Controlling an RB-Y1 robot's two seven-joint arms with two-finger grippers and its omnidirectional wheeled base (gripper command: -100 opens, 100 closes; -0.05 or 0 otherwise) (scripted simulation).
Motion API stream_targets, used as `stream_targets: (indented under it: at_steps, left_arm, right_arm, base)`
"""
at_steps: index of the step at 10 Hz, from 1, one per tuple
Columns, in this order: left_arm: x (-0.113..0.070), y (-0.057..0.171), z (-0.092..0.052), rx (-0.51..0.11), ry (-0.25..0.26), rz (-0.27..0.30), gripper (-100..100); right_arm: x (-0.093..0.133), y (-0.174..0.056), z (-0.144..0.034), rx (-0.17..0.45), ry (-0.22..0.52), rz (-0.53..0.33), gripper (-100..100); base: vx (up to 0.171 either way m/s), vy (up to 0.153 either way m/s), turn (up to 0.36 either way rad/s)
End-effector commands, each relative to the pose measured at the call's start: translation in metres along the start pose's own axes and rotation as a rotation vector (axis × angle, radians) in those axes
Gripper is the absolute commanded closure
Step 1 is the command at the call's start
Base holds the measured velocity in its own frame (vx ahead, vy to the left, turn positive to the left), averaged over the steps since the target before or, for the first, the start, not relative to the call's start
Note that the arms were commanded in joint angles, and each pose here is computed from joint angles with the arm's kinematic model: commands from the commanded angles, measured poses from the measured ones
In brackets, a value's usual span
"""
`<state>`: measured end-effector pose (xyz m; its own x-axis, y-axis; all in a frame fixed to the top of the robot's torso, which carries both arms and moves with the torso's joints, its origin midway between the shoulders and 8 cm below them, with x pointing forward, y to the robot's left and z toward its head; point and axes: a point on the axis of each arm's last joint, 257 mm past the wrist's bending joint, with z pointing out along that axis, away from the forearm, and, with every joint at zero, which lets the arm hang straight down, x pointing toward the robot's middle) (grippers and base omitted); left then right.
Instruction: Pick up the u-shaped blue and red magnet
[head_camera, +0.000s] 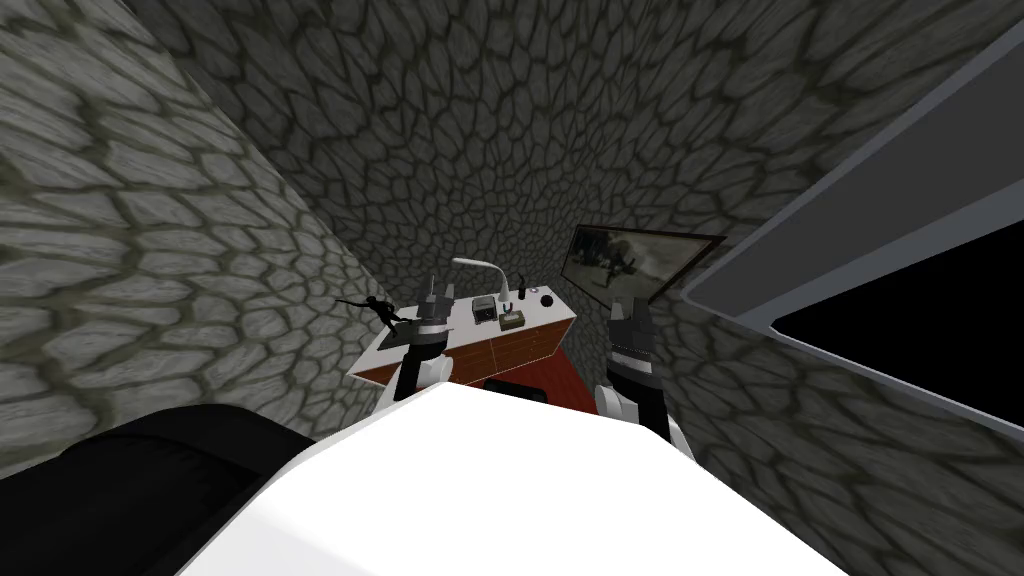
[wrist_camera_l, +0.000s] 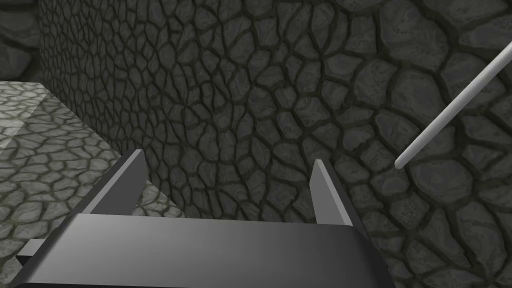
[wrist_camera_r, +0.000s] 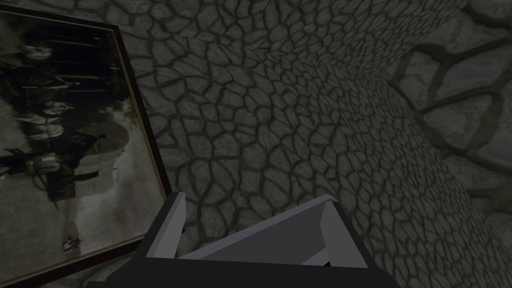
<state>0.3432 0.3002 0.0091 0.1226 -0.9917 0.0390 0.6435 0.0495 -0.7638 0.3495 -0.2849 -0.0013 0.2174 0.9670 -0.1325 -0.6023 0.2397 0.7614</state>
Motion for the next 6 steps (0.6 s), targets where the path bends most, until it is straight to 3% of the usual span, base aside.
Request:
stream_targets:
  at_steps: [1,6]
  left_arm:
    - [0.007,0.018,0.005,-0.039,0.027,-0.032,-100]
    - [0.022,0.078,0.019,-0.177,0.075,-0.111,-100]
  right_arm:
    - [0.0,0.0,0.0,0.0,0.0,0.0,0]
    - [0.0,0.0,0.0,0.0,0.0,0.0,0]
  base:
    - [-0.004,-0.014,-0.133]
    - [0.002,-0.025,-0.156]
